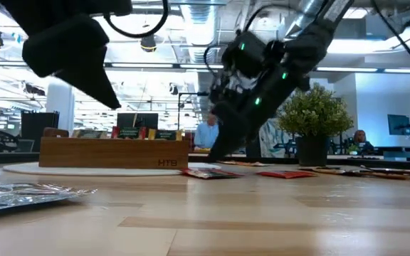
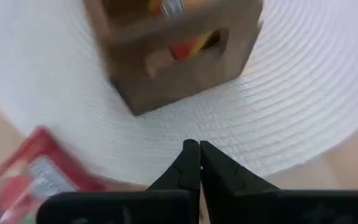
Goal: Pick & Place Tea
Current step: Put the red tea bag into the middle section of the wooden organizer
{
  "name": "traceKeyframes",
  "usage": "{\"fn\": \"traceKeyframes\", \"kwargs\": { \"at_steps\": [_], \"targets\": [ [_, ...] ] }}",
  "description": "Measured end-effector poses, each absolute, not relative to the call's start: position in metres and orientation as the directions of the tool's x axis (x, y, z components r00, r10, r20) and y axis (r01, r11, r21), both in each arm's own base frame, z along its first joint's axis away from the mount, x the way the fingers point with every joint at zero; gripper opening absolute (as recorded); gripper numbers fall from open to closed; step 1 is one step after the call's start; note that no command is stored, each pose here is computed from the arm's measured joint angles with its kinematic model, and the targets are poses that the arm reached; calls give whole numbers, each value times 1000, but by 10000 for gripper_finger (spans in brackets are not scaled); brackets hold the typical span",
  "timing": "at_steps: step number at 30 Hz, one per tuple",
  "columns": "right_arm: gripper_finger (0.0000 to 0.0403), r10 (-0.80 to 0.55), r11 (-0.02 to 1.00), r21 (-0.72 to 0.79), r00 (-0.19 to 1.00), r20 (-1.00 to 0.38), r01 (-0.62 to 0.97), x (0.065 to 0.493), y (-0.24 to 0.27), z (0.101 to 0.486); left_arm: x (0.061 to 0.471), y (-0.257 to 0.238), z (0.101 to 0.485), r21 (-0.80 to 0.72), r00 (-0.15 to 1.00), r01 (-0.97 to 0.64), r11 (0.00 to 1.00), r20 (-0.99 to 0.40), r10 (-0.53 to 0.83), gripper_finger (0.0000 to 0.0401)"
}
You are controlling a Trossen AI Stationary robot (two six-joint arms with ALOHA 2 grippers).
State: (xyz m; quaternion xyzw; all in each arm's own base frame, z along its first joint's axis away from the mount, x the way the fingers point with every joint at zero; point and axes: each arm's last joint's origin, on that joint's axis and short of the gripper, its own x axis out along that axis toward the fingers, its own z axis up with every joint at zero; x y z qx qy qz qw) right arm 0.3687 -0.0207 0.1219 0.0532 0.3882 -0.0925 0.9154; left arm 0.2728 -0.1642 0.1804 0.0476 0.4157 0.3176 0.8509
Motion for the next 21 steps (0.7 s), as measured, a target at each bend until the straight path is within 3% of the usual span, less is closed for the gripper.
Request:
{"fn": "traceKeyframes", "kwargs": {
  "at_steps": [5,8,12,16,21],
  "targets": [
    [0,-177,976,-30,708,-684,215,359,11,158,275,-165,170,318,504,-491,811,-656,562,0],
    [0,-111,986,22,750,-652,165,356,43,168,278,-167,165,312,545,-456,833,-643,539,0],
    [0,-43,981,119,762,-646,156,360,83,145,283,-168,164,316,587,-462,829,-591,553,0],
    [0,-147,947,112,717,-682,300,372,89,114,286,-167,167,314,609,-502,806,-533,587,0],
    [0,-148,949,88,673,-724,303,389,92,101,289,-166,168,302,623,-529,793,-496,605,0]
  ]
}}
